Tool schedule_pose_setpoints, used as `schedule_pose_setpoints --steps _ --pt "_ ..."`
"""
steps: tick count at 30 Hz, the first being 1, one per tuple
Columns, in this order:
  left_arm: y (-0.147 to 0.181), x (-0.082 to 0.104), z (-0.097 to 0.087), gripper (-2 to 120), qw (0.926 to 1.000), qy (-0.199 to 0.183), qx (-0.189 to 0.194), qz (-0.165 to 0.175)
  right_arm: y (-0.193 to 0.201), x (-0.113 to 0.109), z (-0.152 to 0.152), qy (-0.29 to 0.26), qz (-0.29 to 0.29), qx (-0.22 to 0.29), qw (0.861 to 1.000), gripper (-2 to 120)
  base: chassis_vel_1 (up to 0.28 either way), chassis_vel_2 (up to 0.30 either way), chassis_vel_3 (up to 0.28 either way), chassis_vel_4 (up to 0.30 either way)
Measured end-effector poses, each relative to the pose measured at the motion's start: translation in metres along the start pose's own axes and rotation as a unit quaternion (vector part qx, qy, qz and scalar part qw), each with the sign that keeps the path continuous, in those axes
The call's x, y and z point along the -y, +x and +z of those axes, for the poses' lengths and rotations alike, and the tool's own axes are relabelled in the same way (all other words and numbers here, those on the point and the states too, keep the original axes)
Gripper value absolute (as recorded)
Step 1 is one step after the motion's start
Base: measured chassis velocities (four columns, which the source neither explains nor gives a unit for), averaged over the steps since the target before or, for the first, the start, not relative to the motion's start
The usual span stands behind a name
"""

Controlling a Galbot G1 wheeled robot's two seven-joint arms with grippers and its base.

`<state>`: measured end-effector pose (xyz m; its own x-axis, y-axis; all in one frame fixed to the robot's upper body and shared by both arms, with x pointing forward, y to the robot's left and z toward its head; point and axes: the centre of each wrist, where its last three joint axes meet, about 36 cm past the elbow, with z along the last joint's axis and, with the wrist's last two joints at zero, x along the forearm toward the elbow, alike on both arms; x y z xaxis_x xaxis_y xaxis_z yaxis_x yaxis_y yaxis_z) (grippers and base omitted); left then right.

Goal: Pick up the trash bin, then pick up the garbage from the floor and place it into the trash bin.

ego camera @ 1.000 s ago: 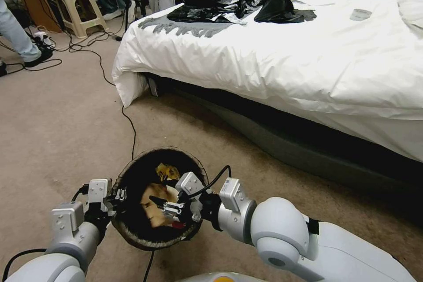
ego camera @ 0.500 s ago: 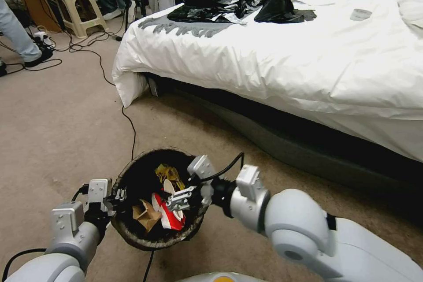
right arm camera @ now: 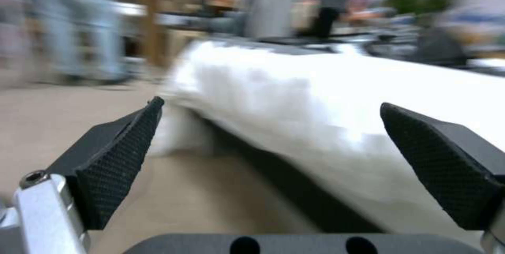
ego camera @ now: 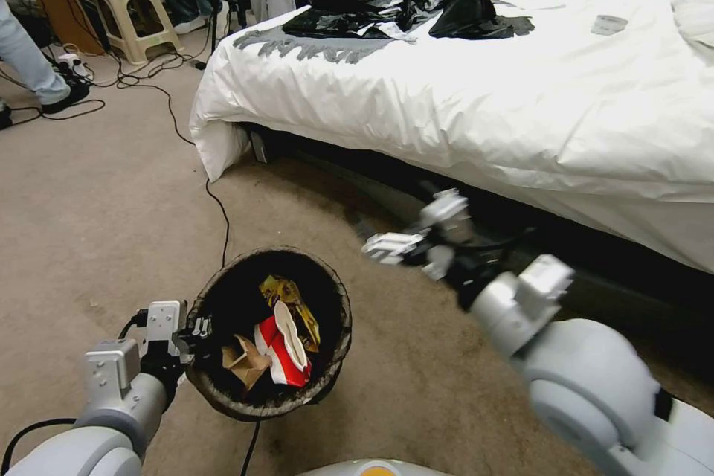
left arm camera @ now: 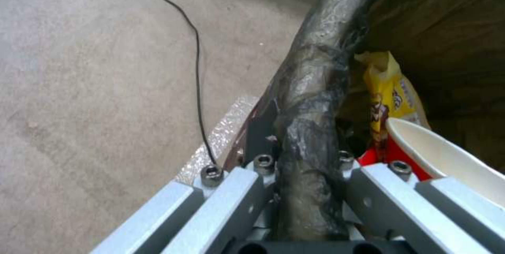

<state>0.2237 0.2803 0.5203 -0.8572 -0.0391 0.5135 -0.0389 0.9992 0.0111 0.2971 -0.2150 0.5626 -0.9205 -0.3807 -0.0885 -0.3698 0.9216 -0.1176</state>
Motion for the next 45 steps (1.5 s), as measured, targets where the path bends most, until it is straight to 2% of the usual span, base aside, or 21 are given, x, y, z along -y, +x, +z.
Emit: schedule_pose_setpoints --steps 1,2,5,12,21,35,45 --pt "0.0 0.0 0.0 1 1.0 0.0 0.0 0.0 0.009 0.011 0.005 0.032 0.034 0.0 0.999 100 0.0 0.0 0.0 0.0" --pt "0.0 0.0 0.0 1 1.0 0.0 0.0 0.0 0.009 0.011 0.005 0.032 0.034 0.0 0.999 100 0.0 0.0 0.0 0.0" --pt "0.0 0.0 0.0 1 1.0 -0.001 0.0 0.0 0.036 0.023 0.022 0.075 0.082 -0.008 0.994 100 0.0 0.0 0.0 0.0" --pt "0.002 -0.002 0.002 1 0.9999 -0.005 -0.006 -0.012 0.07 0.01 0.059 0.061 0.146 -0.024 0.987 100 0.0 0.0 0.0 0.0" --pt "0.003 -0.003 0.004 1 0.9997 0.003 -0.009 -0.021 0.074 -0.014 0.08 0.043 0.168 -0.021 0.985 100 0.0 0.0 0.0 0.0" --pt "0.004 -0.003 0.006 1 0.9992 0.03 -0.006 -0.026 0.066 -0.019 0.083 0.032 0.165 -0.033 0.985 100 0.0 0.0 0.0 0.0" --pt "0.004 -0.004 0.005 1 0.999 0.033 -0.003 -0.029 0.065 -0.022 0.091 0.03 0.16 -0.046 0.986 100 0.047 0.048 0.039 0.038"
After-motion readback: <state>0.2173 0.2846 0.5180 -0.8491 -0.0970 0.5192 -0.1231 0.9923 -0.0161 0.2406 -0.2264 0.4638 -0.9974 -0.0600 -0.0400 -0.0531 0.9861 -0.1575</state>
